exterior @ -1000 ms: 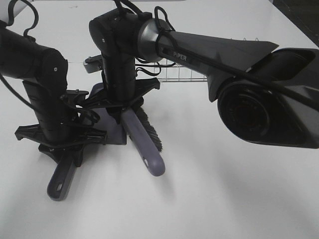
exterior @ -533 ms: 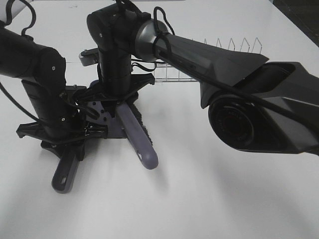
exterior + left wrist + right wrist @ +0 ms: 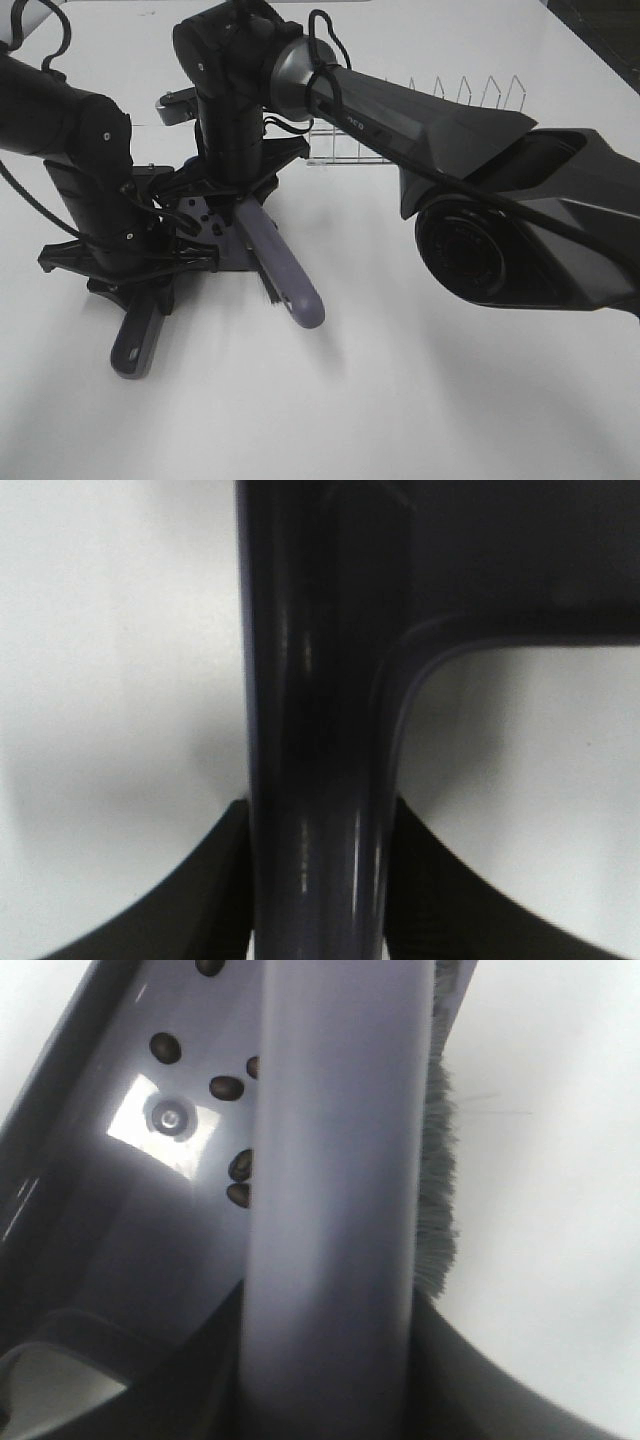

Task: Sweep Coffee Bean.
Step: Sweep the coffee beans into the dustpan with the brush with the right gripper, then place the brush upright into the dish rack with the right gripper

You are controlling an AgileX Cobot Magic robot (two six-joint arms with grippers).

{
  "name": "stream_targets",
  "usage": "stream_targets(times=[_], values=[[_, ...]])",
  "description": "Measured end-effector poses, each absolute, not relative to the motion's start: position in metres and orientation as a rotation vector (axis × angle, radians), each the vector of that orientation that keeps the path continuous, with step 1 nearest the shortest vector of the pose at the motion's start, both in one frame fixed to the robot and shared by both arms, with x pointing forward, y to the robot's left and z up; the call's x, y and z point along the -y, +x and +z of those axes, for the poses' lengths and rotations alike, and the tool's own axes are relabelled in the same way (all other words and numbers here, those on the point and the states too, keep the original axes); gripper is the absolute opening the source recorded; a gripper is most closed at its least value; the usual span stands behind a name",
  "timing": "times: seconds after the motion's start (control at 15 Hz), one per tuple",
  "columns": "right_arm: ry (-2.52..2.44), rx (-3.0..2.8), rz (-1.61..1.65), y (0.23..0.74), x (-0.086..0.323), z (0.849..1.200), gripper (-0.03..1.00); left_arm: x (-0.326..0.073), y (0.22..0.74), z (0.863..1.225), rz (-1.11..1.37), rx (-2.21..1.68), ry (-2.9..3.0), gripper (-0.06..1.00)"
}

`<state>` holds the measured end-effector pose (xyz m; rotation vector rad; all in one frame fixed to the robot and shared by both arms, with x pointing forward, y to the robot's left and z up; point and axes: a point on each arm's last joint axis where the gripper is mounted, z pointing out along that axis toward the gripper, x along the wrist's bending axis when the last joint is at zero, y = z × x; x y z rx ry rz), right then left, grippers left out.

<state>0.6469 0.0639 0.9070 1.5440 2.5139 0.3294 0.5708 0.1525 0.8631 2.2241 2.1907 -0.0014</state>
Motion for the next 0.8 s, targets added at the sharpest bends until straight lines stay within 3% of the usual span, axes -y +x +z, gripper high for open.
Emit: stream_targets(times=[0.4, 0.6, 0.8], values=[[1.459, -2.457, 0.353, 0.659, -0.047, 0.939, 0.3, -0.15, 0.576, 0.865, 0.025, -2.133, 2.237, 0.35], [1.451, -2.283, 0.652, 0.666, -0.024, 1.037, 0.3, -0.149, 0.569, 0.864, -0.005, -2.138, 2.294, 0.35], [1.43, -2.296, 0.501, 0.663, -0.014, 1.027, 0.3, -0.149, 0.569, 0.864, -0.009, -2.14, 2.3, 0.35]])
